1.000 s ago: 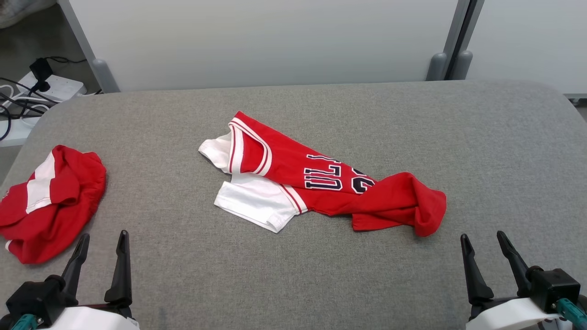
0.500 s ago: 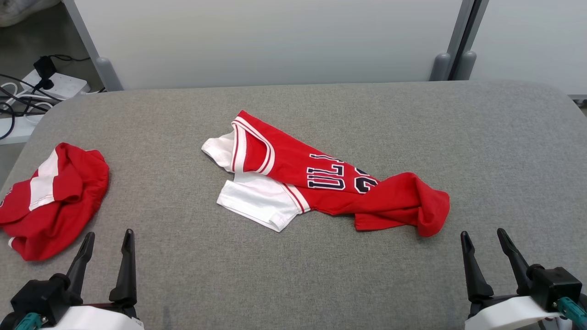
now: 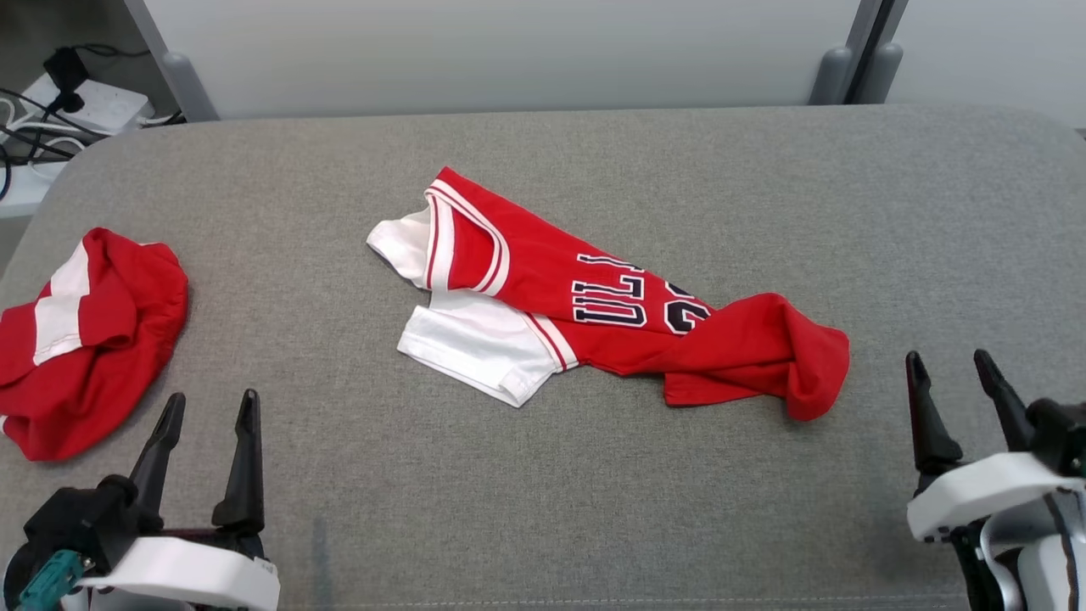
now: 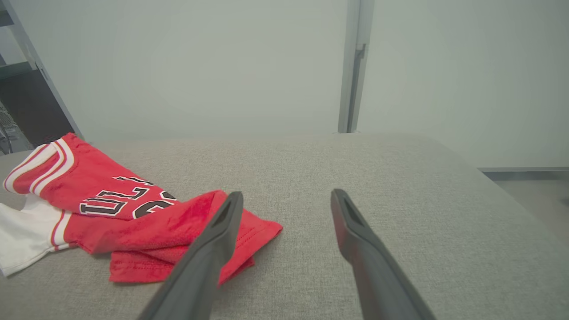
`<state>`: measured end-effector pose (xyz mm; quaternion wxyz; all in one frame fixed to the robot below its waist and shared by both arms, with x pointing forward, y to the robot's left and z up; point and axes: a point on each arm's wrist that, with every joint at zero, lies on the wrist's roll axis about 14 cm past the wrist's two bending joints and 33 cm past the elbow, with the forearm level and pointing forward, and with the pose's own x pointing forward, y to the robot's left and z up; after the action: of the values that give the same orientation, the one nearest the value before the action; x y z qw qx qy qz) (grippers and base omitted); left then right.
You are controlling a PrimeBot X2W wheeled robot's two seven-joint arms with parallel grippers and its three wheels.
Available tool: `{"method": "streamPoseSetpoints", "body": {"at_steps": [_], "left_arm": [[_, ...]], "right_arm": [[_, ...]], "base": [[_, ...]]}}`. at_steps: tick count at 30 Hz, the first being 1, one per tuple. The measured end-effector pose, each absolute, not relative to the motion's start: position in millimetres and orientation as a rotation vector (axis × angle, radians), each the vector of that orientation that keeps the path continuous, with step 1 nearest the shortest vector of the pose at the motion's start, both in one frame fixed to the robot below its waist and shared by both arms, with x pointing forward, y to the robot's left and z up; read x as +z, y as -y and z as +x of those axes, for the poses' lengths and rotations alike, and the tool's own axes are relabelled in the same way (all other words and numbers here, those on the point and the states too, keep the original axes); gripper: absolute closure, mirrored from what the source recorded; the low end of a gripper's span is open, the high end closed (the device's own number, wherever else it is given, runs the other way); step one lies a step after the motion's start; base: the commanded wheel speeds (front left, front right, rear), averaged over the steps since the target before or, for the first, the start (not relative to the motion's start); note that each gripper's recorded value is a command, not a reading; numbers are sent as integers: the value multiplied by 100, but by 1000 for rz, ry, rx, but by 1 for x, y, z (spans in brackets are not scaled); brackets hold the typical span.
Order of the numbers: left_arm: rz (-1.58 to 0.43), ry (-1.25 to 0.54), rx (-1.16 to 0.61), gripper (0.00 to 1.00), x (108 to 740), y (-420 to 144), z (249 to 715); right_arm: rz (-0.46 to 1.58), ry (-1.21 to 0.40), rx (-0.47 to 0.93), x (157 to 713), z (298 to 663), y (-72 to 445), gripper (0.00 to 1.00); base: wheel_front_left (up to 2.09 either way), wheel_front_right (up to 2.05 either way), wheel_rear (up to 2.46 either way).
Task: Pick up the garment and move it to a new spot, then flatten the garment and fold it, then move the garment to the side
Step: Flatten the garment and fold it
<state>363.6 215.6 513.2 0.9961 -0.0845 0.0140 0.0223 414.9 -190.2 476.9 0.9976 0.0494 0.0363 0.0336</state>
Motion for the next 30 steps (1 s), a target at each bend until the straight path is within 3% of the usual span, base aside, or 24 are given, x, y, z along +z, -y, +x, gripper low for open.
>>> {"method": "streamPoseSetpoints", "body": {"at_steps": [14,19,25,27,30], "left_arm": [[-190,-18,75,0,511,-219,378],[-196,-24,83,0,507,-222,378],[-190,-33,102,0,501,-229,379],[-189,-35,105,0,500,-229,380],[-188,-27,105,0,502,-230,382]], "right_arm": [[44,-359,175,413,475,165,0],[43,-532,168,376,479,164,0],[51,-572,170,366,490,159,0],[48,-572,174,365,493,158,100],[50,-577,180,365,495,155,100]], "base": [[0,0,0],[0,0,0],[0,0,0],[0,0,0],[0,0,0]]}}
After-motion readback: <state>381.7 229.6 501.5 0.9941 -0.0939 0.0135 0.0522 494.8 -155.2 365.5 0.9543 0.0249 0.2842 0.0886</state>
